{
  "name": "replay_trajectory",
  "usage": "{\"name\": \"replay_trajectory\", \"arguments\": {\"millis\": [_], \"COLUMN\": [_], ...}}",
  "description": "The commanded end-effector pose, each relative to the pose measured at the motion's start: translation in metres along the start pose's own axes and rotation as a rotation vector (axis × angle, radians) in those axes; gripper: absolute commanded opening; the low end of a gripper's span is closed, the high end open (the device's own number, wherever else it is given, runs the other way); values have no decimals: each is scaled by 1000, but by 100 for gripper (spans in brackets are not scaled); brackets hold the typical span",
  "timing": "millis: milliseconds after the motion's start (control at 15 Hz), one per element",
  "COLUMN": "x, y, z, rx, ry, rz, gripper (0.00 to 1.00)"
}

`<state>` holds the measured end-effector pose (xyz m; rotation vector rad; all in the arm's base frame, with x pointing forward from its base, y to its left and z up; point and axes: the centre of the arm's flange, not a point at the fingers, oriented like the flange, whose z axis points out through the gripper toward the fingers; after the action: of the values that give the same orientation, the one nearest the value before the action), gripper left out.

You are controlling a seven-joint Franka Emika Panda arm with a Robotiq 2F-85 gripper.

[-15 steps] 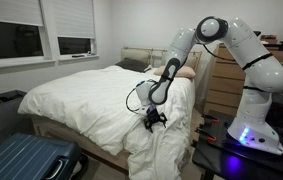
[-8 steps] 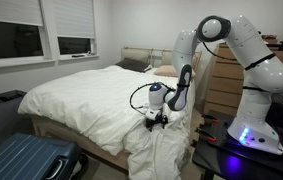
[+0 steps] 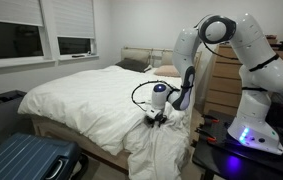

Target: Lay the duvet flat on the bottom right side of the bed

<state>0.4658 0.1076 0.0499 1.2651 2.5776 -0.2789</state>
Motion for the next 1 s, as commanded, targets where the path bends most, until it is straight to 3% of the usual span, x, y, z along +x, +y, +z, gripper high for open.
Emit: {"name": "replay_trajectory", "arguments": {"millis": [0, 200, 467, 933], "x": [-3, -2, -9, -15], "y": [-7, -5, -3, 15], "z": [-4, -5, -8, -33], "rx": [90, 165, 234, 473], "ry": [43, 93, 159, 383], "rz": [82, 120, 190, 205], "gripper": [21, 1, 1, 1]}}
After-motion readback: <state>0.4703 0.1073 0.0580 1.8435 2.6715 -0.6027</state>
